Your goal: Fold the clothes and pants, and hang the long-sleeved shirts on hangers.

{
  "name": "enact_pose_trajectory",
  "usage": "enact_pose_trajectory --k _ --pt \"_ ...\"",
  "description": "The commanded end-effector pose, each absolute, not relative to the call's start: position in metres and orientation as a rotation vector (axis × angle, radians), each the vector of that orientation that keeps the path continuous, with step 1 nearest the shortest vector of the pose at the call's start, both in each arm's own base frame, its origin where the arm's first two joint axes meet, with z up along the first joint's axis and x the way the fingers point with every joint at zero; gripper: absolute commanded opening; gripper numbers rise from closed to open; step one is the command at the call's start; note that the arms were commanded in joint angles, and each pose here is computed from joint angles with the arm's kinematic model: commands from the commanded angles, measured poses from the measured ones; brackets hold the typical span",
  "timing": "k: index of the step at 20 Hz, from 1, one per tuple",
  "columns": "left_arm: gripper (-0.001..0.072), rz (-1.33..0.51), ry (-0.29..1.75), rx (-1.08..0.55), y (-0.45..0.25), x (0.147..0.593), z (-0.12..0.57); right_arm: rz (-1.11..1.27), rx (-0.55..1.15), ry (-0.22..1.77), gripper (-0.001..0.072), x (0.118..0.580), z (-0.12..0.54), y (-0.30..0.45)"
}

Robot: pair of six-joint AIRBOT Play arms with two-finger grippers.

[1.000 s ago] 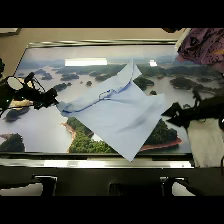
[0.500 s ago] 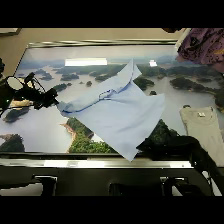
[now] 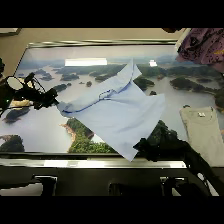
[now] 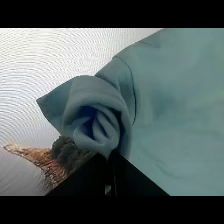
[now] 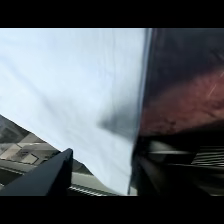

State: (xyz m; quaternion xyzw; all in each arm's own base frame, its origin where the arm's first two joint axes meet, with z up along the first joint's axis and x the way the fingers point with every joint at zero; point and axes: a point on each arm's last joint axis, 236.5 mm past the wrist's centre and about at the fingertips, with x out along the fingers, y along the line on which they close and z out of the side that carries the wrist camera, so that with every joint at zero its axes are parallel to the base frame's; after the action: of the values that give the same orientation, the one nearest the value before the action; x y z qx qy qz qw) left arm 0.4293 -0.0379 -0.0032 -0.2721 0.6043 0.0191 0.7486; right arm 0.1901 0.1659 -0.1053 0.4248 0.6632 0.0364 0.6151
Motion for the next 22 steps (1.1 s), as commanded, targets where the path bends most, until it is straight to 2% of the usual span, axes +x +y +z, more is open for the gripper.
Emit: enact_pose_trajectory --k 1,3,5,7,9,11,13,15,17,20,22 --pt "0.0018 0.042 1.320 -0.594 -0.038 0.430 -0.003 0.052 0.969 1.556 0.0331 0.191 -0.126 0.164" --pt "0.0018 0.043 1.320 -0.594 -0.038 0.430 -0.003 0.073 0.986 1.529 0.0228 0.201 -0.124 0.168" --pt "0.0019 0.042 1.319 -0.594 -0.038 0.430 -0.003 0.130 0.964 1.486 0.0037 0.218 -0.110 0.172" --pt "0.0018 -0.002 1.308 -0.598 -0.043 0.432 0.003 0.208 0.920 1.394 0.0035 0.258 -0.075 0.176" --pt "0.0017 -0.145 1.232 -0.606 -0.058 0.448 0.035 0.275 0.878 1.229 0.0034 0.319 -0.011 0.168" --pt "0.0017 -0.222 1.090 -0.617 -0.057 0.470 0.093 0.317 0.815 1.027 0.0034 0.377 0.077 0.143" --pt "0.0015 -0.266 0.891 -0.555 -0.045 0.485 0.174 0.368 0.737 0.817 0.0034 0.409 0.186 0.116" --pt "0.0015 -0.279 0.683 -0.477 -0.032 0.479 0.265 0.410 0.645 0.652 0.0034 0.407 0.282 0.099" --pt "0.0016 -0.271 0.488 -0.413 -0.021 0.451 0.351 0.436 0.557 0.505 0.0035 0.384 0.368 0.090" --pt "0.0016 -0.201 0.237 -0.296 -0.009 0.376 0.451 0.479 0.425 0.340 0.0035 0.323 0.461 0.097" --pt "0.0016 -0.118 0.103 -0.217 -0.002 0.319 0.494 0.485 0.388 0.247 0.0035 0.280 0.496 0.103"
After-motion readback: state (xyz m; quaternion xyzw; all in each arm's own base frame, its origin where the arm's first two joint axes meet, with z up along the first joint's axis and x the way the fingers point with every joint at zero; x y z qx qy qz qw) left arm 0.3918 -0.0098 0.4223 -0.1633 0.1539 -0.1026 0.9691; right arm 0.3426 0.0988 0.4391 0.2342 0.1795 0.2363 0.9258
